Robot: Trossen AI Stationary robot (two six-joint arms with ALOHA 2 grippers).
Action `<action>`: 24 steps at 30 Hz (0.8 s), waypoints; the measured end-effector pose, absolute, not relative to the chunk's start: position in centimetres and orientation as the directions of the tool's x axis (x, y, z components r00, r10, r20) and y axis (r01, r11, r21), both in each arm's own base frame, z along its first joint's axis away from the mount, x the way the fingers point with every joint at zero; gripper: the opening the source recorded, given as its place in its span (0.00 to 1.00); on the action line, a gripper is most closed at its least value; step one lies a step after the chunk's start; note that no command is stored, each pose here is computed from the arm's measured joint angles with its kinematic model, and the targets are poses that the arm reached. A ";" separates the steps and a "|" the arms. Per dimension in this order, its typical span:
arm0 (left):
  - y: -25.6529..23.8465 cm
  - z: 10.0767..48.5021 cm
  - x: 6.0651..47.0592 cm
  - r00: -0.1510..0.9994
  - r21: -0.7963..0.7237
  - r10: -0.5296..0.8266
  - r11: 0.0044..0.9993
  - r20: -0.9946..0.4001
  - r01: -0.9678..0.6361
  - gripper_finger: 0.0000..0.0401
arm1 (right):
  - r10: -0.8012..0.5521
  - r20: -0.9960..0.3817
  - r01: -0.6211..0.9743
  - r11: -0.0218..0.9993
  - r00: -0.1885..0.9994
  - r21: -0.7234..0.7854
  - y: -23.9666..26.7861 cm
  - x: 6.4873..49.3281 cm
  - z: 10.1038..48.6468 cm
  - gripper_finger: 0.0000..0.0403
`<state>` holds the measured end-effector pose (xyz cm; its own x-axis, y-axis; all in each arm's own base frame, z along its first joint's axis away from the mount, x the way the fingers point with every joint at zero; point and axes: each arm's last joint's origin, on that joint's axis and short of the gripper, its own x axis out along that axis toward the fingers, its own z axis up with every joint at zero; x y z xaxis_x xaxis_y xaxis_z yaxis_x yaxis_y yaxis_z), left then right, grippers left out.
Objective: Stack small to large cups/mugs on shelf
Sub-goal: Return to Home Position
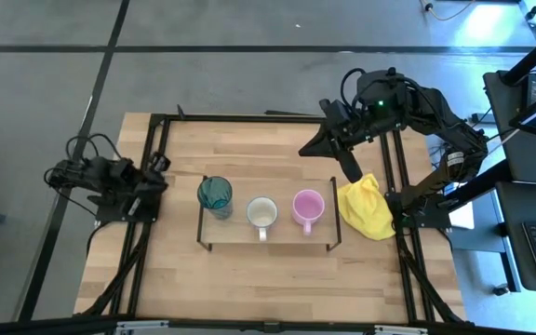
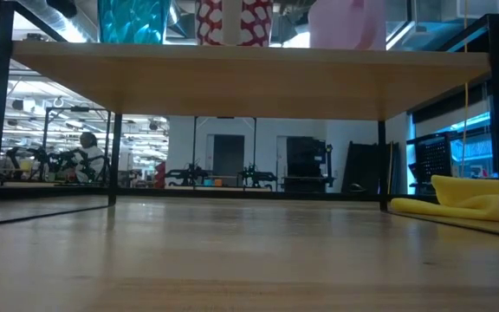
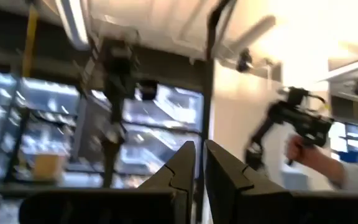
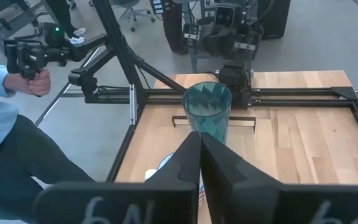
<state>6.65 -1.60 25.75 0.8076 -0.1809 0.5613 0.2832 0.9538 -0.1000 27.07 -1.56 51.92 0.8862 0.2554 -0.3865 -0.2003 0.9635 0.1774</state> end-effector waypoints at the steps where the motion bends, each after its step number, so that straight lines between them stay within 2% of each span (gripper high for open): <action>1: -1.7 25.6 6.8 0.816 -0.110 -0.200 0.946 0.542 0.305 0.07 | 0.255 -0.388 -0.200 0.964 0.885 0.178 -1.6 27.1 51.9 0.03; 4: -1.9 24.9 7.1 0.847 -0.149 -0.243 0.925 0.474 0.349 0.07 | 0.256 -0.390 -0.201 0.964 0.885 0.177 -1.6 27.1 51.9 0.03; 11: -2.5 24.3 7.2 0.804 -0.082 -0.433 0.859 0.407 0.505 0.07 | 0.256 -0.393 -0.201 0.964 0.883 0.177 -1.6 27.0 51.9 0.03; 17: -3.1 23.0 7.3 0.742 -0.168 -0.615 0.729 0.266 0.664 0.07 | 0.256 -0.393 -0.202 0.964 0.883 0.173 -1.6 27.0 51.9 0.03; 22: -3.1 21.9 7.8 0.765 -0.148 -0.599 0.756 0.237 0.638 0.07 | 0.256 -0.392 -0.208 0.965 0.884 0.161 -1.6 27.0 51.9 0.03; 24: -3.1 21.0 8.1 0.769 -0.142 -0.582 0.765 0.265 0.629 0.07 | 0.256 -0.389 -0.209 0.965 0.885 0.160 -1.6 27.1 51.9 0.03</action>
